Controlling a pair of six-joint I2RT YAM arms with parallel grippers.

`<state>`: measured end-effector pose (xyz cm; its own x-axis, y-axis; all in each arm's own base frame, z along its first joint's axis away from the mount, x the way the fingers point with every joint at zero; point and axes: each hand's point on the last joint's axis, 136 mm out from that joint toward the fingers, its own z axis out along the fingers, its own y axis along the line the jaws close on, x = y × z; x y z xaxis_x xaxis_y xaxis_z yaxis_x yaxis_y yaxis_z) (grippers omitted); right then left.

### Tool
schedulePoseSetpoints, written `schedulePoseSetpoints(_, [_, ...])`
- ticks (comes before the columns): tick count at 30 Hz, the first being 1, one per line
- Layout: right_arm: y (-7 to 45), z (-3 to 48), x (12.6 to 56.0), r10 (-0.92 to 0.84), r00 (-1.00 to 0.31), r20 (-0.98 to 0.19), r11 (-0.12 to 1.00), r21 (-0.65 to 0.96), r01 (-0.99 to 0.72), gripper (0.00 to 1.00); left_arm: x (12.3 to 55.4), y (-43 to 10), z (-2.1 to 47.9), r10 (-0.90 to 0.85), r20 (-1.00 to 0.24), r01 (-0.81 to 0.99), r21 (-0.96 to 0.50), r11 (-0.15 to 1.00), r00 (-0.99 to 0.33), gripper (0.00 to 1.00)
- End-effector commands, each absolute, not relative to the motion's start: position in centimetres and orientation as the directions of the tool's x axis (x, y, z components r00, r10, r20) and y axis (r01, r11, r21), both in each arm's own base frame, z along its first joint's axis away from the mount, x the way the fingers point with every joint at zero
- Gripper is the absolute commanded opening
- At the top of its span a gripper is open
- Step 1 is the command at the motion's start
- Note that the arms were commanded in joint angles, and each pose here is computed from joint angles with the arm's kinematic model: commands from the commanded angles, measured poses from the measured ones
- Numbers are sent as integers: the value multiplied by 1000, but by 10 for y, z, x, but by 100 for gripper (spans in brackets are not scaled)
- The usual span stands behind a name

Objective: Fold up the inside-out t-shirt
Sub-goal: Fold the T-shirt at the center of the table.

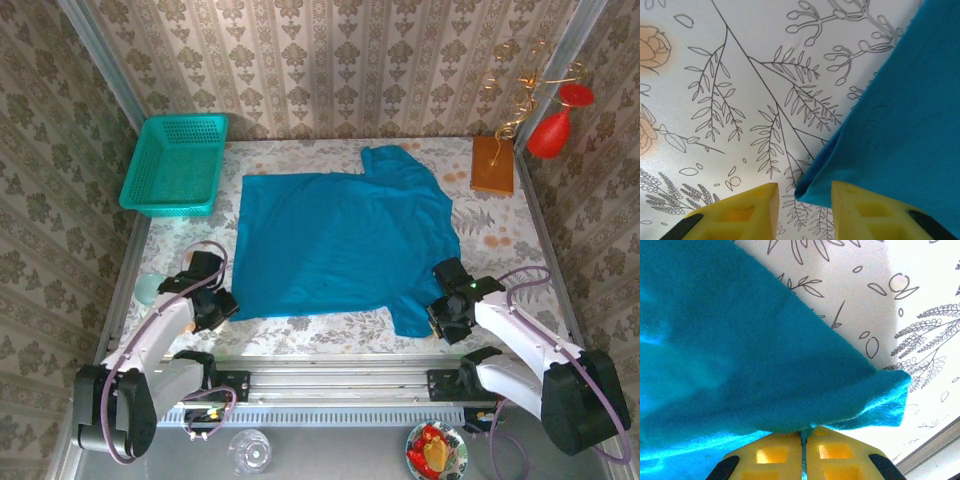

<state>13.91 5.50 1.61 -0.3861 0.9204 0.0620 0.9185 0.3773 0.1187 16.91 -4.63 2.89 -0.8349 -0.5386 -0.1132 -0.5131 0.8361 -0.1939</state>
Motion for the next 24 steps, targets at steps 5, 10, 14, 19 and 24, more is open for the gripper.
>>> schedulePoseSetpoints(5, [49, 24, 145, 930, -368, 15, 364, 126, 923, 10, 164, -57, 17, -528, -46, -510, -206, 836, -848, 30])
schedulePoseSetpoints(10, [45, 26, 143, 933, -360, -1, 358, 125, 925, 10, 163, -61, 15, -507, -25, -493, -202, 846, -862, 29])
schedulePoseSetpoints(14, [44, 29, 142, 935, -354, -6, 351, 136, 926, 10, 163, -63, 14, -492, -19, -478, -206, 854, -871, 22])
schedulePoseSetpoints(19, [36, 43, 139, 937, -347, -45, 350, 145, 925, 2, 164, -63, 23, -490, -37, -472, -217, 855, -871, 2])
schedulePoseSetpoints(24, [25, 65, 126, 937, -339, -86, 350, 176, 920, 0, 167, -63, 50, -505, -111, -460, -282, 842, -856, 0])
